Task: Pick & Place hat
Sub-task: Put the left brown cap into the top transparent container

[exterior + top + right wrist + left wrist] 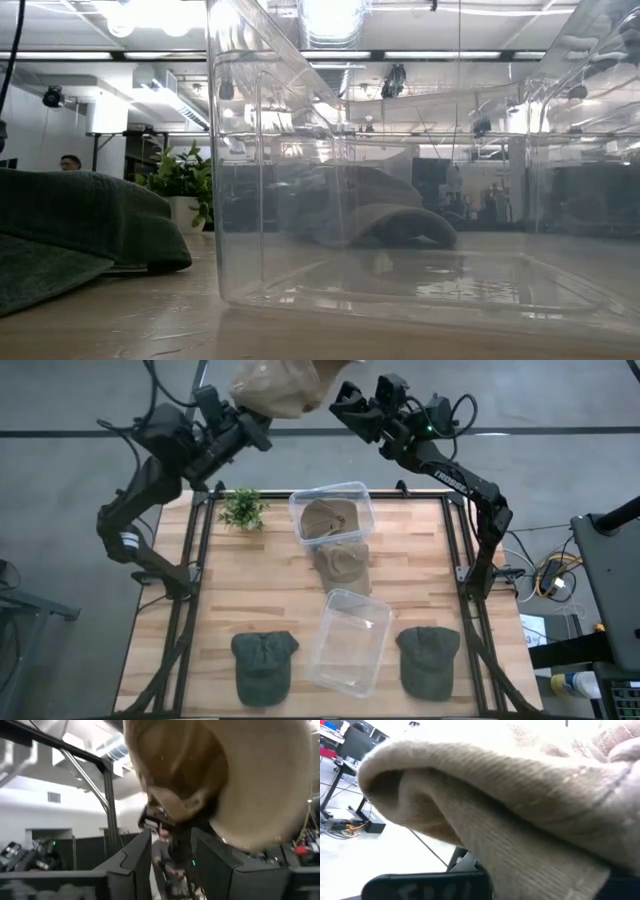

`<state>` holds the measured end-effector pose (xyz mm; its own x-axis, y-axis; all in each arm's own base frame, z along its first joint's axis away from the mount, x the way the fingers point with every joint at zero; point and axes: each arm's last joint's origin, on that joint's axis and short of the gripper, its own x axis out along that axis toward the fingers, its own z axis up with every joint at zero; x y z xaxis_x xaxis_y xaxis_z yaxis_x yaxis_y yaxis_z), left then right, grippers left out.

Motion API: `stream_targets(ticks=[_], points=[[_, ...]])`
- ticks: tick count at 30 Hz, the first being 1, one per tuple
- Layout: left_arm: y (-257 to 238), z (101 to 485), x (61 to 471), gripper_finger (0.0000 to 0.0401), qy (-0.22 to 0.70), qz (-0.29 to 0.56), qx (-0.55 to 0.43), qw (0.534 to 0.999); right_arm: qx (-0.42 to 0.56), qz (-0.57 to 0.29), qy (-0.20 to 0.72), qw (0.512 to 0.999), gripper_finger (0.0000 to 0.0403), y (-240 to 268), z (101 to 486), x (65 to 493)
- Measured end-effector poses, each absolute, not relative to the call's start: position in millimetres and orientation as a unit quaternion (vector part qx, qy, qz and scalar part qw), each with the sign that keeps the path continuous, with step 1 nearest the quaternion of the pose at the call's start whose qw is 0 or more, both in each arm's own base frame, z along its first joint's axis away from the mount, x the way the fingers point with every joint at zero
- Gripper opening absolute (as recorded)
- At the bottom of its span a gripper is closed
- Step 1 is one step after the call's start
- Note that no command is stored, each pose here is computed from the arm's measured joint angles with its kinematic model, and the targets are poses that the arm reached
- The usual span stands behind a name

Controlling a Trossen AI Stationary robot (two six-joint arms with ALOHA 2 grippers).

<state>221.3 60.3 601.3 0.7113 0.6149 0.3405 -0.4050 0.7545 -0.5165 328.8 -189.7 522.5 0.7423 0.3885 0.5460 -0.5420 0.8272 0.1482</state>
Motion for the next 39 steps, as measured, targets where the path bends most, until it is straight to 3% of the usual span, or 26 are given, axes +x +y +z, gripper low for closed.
stream_targets(ticks=[8, 14, 19, 27, 39], points=[[54, 608, 190, 0.0009, -0.259, 0.274, -0.241, 0.894, 0.114, 0.217, -0.248, 0.937, 0.0119, -206, 518, 323], [56, 598, 204, 0.0009, -0.226, 0.274, -0.267, 0.896, 0.066, 0.195, -0.276, 0.939, 0.0121, -199, 521, 327], [57, 596, 207, 0.0009, -0.219, 0.278, -0.256, 0.900, 0.062, 0.179, -0.289, 0.938, 0.0148, -198, 522, 328], [52, 608, 179, 0.0009, -0.252, 0.282, -0.247, 0.892, 0.075, 0.149, -0.275, 0.947, 0.0207, -208, 518, 327], [55, 597, 203, 0.0009, -0.222, 0.272, -0.269, 0.897, 0.048, 0.110, -0.297, 0.947, 0.0226, -209, 519, 328]])
